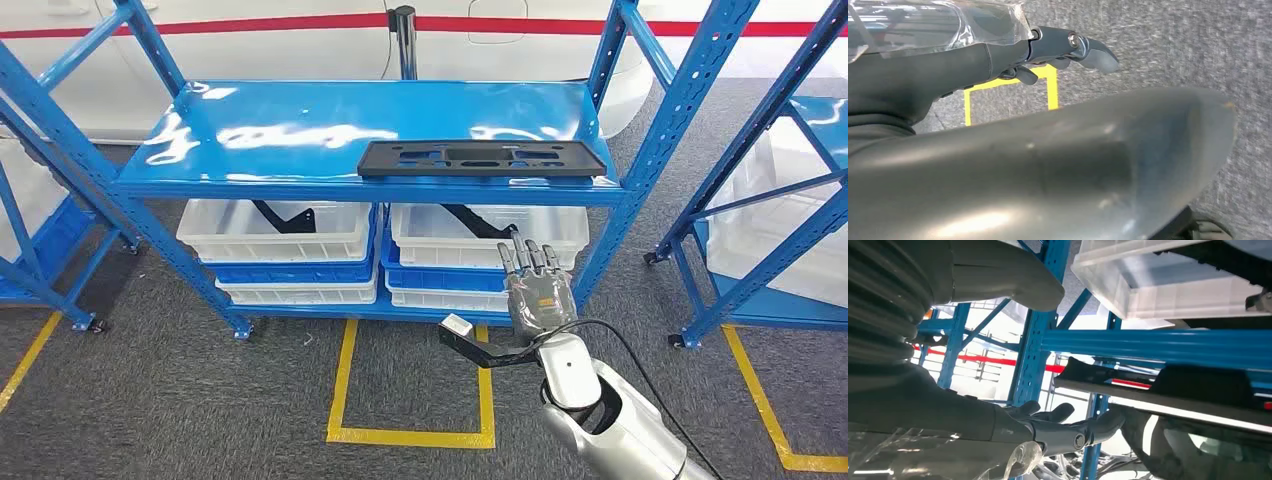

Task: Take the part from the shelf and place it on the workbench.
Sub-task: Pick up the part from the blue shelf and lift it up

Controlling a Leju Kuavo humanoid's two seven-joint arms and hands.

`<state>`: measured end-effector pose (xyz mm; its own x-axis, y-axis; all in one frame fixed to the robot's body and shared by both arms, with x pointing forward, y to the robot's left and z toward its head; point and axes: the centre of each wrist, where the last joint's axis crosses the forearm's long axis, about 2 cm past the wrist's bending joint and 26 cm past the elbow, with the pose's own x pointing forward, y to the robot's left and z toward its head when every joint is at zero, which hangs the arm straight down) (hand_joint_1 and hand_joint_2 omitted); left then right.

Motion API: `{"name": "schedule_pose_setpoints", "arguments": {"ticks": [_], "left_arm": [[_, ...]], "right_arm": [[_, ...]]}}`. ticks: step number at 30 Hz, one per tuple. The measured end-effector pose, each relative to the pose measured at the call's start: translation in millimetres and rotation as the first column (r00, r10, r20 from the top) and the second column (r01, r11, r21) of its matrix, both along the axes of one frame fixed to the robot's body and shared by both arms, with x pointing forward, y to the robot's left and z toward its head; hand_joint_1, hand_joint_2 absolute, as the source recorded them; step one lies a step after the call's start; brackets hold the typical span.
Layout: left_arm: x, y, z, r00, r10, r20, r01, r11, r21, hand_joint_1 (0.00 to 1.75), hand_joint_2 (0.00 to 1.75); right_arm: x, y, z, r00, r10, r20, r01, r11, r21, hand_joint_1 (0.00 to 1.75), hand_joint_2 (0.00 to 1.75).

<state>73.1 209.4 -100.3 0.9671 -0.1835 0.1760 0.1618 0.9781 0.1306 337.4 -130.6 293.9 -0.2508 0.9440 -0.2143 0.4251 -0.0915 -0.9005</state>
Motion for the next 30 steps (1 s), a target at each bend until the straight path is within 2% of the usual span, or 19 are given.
{"name": "schedule_pose_setpoints", "arguments": {"ticks": [30], "left_arm": [[-3.1, 1.7, -0.7, 0.997, 0.08, -0.011, -0.08, 0.997, 0.002, 0.0, 0.0]], "right_arm": [[-5.7, -3.9, 6.1, 1.0, -0.008, 0.019, 0.009, 0.999, -0.032, 0.0, 1.75]]}}
